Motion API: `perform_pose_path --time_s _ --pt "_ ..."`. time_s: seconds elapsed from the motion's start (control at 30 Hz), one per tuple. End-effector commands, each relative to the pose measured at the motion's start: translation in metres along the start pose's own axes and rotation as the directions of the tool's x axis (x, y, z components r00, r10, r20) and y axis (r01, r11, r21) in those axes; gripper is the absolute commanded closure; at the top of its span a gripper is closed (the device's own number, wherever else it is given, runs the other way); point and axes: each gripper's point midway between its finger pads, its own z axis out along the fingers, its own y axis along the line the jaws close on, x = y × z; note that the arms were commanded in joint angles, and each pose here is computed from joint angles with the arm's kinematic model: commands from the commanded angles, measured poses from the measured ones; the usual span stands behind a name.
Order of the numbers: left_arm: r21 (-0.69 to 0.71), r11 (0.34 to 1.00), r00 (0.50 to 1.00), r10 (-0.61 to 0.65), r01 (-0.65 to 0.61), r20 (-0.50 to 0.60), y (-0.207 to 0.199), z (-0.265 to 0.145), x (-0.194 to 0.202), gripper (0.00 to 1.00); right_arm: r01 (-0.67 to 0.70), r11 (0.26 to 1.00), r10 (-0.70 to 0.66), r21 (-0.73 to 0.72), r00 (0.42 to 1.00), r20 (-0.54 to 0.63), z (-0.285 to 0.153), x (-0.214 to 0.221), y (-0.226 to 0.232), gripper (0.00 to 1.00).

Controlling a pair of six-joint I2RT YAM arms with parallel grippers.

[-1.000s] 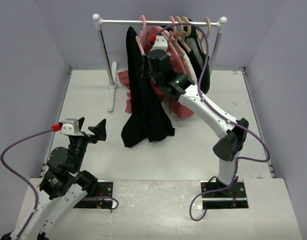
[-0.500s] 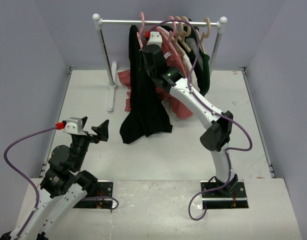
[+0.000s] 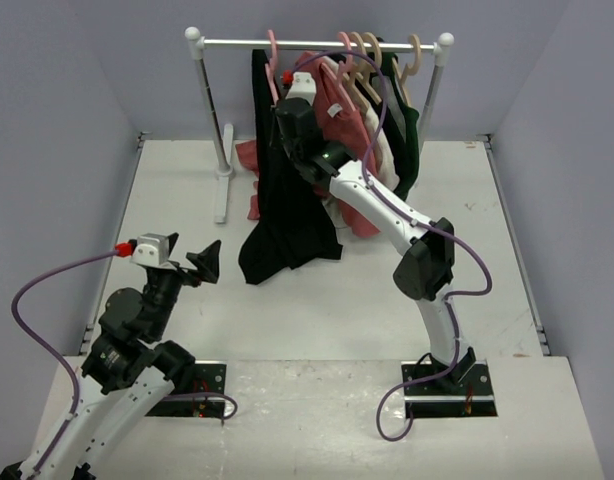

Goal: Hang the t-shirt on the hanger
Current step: Place the hanger at the clothesline.

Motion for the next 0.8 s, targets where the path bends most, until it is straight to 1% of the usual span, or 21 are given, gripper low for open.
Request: perform_pose_path --time_s 0.0,0.07,0.1,0.13,0.23,0.27,0.3,0.33,0.4,0.43,0.47,0.53,0.6,0.63,0.7,0.77 --pt "0.004 1.000 1.000 0.023 -0.023 0.000 -0.001 0.005 0.003 0.00 -0.054 0.998 0.054 0.036 0.998 0.025 0.009 0.002 -0.005 1.00" --pt "0.004 1.000 1.000 0.023 -0.023 0.000 -0.001 0.005 0.003 0.00 -0.040 0.997 0.039 0.059 0.999 0.013 0.017 0.012 -0.009 1.00" --pt "0.004 1.000 1.000 0.022 -0.022 0.002 -0.001 0.004 0.002 0.00 -0.045 0.997 0.044 0.058 0.999 0.018 0.017 0.009 -0.008 0.98" --pt "0.005 1.000 1.000 0.023 -0.023 0.000 -0.001 0.005 0.003 0.00 -0.046 0.997 0.045 0.057 0.999 0.011 0.016 0.010 -0.007 0.93" --pt "0.009 1.000 1.000 0.026 -0.026 -0.004 -0.002 0.005 0.004 0.00 -0.070 0.997 0.070 0.021 0.997 0.015 0.004 0.002 -0.003 0.68" --pt "0.009 1.000 1.000 0.026 -0.026 -0.006 -0.002 0.005 0.005 0.00 -0.073 0.997 0.073 0.009 0.997 0.015 -0.003 -0.001 -0.002 0.54" --pt "0.006 1.000 1.000 0.027 -0.027 -0.009 -0.001 0.006 0.006 0.00 -0.080 0.997 0.080 -0.015 0.996 0.032 -0.014 -0.010 0.001 0.34" --pt "-0.009 1.000 1.000 0.028 -0.028 -0.011 0.001 0.006 0.006 0.00 -0.077 0.997 0.079 -0.027 0.996 0.046 -0.021 -0.017 0.003 0.26" --pt "-0.049 0.999 1.000 0.015 -0.017 -0.025 0.007 0.008 0.009 0.00 -0.076 0.996 0.079 -0.051 0.994 0.069 -0.047 -0.035 0.005 0.13" --pt "-0.068 0.998 0.999 0.008 -0.010 -0.032 0.010 0.008 0.011 0.00 -0.074 0.995 0.079 -0.060 0.994 0.078 -0.059 -0.042 0.005 0.09" --pt "-0.101 0.995 0.999 0.000 -0.004 -0.041 0.015 0.009 0.012 0.00 -0.066 0.996 0.070 -0.064 0.995 0.071 -0.066 -0.039 0.003 0.07" --pt "-0.168 0.986 0.998 -0.011 0.001 -0.063 0.025 0.010 0.015 0.00 -0.073 0.993 0.082 -0.095 0.992 0.095 -0.089 -0.057 0.000 0.01" --pt "-0.246 0.969 0.996 -0.018 -0.003 -0.083 0.038 0.009 0.018 0.00 -0.066 0.989 0.079 -0.130 0.992 0.095 -0.119 -0.064 -0.006 0.01" --pt "-0.278 0.961 0.995 -0.029 0.001 -0.097 0.042 0.010 0.020 0.00 -0.055 0.990 0.065 -0.129 0.995 0.076 -0.126 -0.056 -0.012 0.01" --pt "-0.391 0.920 0.992 -0.050 0.000 -0.117 0.061 0.008 0.023 0.00 -0.038 0.988 0.049 -0.147 0.997 0.066 -0.157 -0.057 -0.025 0.01" --pt "-0.485 0.874 0.991 -0.059 -0.008 -0.123 0.079 0.003 0.023 0.00 -0.013 0.991 0.018 -0.136 0.999 0.036 -0.177 -0.042 -0.042 0.01"
